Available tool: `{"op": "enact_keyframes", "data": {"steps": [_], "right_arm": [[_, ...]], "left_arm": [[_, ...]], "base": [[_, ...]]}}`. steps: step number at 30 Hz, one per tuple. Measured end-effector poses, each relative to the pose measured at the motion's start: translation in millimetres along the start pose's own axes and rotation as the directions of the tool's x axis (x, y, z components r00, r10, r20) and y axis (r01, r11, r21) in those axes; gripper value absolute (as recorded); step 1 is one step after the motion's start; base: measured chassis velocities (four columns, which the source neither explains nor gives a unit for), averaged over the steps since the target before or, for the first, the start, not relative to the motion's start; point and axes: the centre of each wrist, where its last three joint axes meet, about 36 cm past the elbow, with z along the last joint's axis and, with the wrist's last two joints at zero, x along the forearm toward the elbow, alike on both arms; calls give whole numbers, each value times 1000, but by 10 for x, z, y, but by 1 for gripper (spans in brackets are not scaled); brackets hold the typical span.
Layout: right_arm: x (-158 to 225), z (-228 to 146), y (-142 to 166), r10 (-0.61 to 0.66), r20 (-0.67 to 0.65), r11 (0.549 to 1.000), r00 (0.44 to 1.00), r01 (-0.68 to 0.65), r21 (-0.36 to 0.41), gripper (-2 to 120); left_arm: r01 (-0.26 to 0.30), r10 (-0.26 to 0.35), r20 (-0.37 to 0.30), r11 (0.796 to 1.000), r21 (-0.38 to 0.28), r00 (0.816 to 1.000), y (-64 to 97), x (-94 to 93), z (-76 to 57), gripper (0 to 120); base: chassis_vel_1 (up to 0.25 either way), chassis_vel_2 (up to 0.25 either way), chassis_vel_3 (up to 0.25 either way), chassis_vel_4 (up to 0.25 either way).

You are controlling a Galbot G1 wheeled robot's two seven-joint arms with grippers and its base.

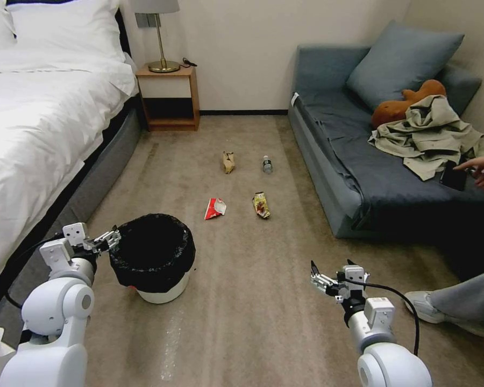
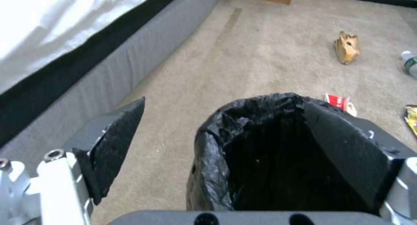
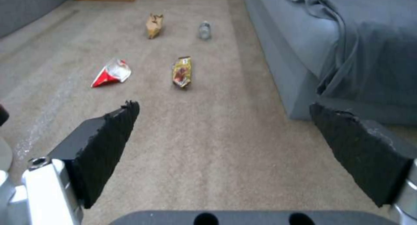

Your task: Pick up the trash bin, then pick up the garbage on the floor and place it into the trash bin.

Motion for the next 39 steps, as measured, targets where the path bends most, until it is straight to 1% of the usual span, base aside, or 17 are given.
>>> {"op": "enact_keyframes", "data": {"steps": [6, 11, 15, 17, 18, 20, 21, 24, 25, 27, 28, 30, 31, 33, 34, 37, 39], "right_arm": [[-34, 51, 26, -3, -5, 1000, 1000, 3, 2, 100], [-86, 117, 66, -5, -7, 1000, 1000, 5, 8, 100], [-105, 141, 73, -5, -9, 1000, 1000, 5, 11, 100], [-121, 162, 77, -4, -12, 1000, 1000, 4, 12, 100], [-121, 162, 77, -4, -12, 1000, 1000, 4, 12, 100], [-133, 173, 78, -3, -14, 1000, 1000, 3, 11, 100], [-133, 173, 78, -3, -14, 1000, 1000, 3, 11, 100], [-138, 191, 84, 1, -16, 1000, 1000, -1, 9, 100], [-138, 191, 84, 1, -16, 1000, 1000, -1, 9, 100], [-129, 210, 91, 4, -18, 1000, 1000, -4, 9, 100], [-129, 210, 91, 4, -18, 1000, 1000, -4, 9, 100], [-111, 234, 100, 6, -21, 1000, 1000, -5, 11, 100], [-111, 234, 100, 6, -21, 1000, 1000, -5, 11, 100], [-99, 248, 105, 7, -22, 1000, 1000, -7, 11, 100], [-99, 248, 105, 7, -22, 1000, 1000, -7, 11, 100], [-89, 259, 113, 11, -24, 1000, 1000, -11, 10, 100], [-86, 262, 115, 11, -25, 1000, 1000, -11, 10, 100]], "left_arm": [[-4, 4, -30, 1000, 13, 1000, 57, -94, -65, 98], [-2, 3, -63, 1000, 17, 998, 108, -297, -122, 97], [2, -1, -80, 1000, 18, 997, 121, -390, -107, 97], [10, -7, -111, 1000, 20, 994, 129, -517, -37, 97], [10, -7, -111, 1000, 20, 994, 129, -517, -37, 97], [16, -13, -144, 1000, 23, 990, 132, -630, 65, 96], [16, -13, -144, 1000, 23, 990, 132, -630, 65, 96], [20, -16, -186, 1000, 21, 982, 124, -771, 227, 96], [20, -16, -186, 1000, 21, 982, 124, -771, 227, 96], [16, -11, -209, 1000, 19, 978, 109, -843, 331, 96], [16, -11, -209, 1000, 19, 978, 109, -843, 331, 96], [7, -2, -227, 1000, 18, 974, 88, -904, 426, 94], [7, -2, -227, 1000, 18, 974, 88, -904, 426, 94], [3, 2, -241, 1000, 20, 971, 63, -953, 490, 94], [3, 2, -241, 1000, 20, 971, 63, -953, 490, 94], [-5, 12, -267, 1000, 26, 964, 18, -1050, 591, 94], [-6, 13, -272, 1000, 27, 962, 8, -1075, 616, 94]], "base": [[0, 0, 0, 0], [0, 0, 0, 0], [0, 0, 0, 0], [0, 0, 0, 0], [0, 0, 0, 0], [0, 0, 0, 0], [0, 0, 0, 0], [0, 0, 0, 0], [0, 0, 0, 0], [0, 0, 0, 0], [0, 0, 0, 0], [0, 0, 0, 0], [0, 0, 0, 0], [0, 0, 0, 0], [0, 0, 0, 0], [0, 0, 0, 0], [0, 0, 0, 0]]}}
